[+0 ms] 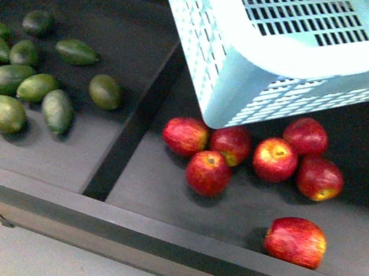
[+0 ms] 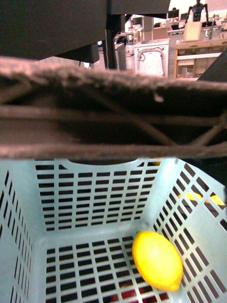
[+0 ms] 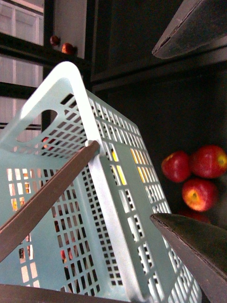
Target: Pick lemon and mango into basket
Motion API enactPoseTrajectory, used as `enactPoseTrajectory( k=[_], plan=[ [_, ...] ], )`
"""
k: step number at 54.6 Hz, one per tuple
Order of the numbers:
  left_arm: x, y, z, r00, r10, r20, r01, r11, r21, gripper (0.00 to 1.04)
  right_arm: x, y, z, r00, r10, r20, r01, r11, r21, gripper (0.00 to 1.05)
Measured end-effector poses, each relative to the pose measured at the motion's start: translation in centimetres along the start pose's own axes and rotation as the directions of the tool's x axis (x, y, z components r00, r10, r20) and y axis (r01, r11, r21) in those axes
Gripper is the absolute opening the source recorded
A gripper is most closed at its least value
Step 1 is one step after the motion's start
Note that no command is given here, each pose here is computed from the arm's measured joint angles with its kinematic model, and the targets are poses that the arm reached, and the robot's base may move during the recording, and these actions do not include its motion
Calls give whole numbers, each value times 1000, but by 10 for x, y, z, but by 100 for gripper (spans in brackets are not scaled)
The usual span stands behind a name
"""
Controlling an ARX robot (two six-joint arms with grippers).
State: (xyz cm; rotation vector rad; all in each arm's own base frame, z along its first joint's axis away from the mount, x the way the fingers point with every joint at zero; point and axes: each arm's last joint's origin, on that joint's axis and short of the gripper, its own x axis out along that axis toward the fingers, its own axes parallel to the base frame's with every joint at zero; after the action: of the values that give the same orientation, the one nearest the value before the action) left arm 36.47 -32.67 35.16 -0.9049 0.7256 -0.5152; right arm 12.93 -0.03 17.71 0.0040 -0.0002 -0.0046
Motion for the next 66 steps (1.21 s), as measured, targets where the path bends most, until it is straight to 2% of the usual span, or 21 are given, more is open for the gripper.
enactPoseTrajectory(
  k=[66],
  plan=[
    [0, 1, 2, 1000, 6, 10, -6, 1000, 5, 5, 0, 0, -2, 1000, 4, -6, -4, 1000, 0, 96]
  ],
)
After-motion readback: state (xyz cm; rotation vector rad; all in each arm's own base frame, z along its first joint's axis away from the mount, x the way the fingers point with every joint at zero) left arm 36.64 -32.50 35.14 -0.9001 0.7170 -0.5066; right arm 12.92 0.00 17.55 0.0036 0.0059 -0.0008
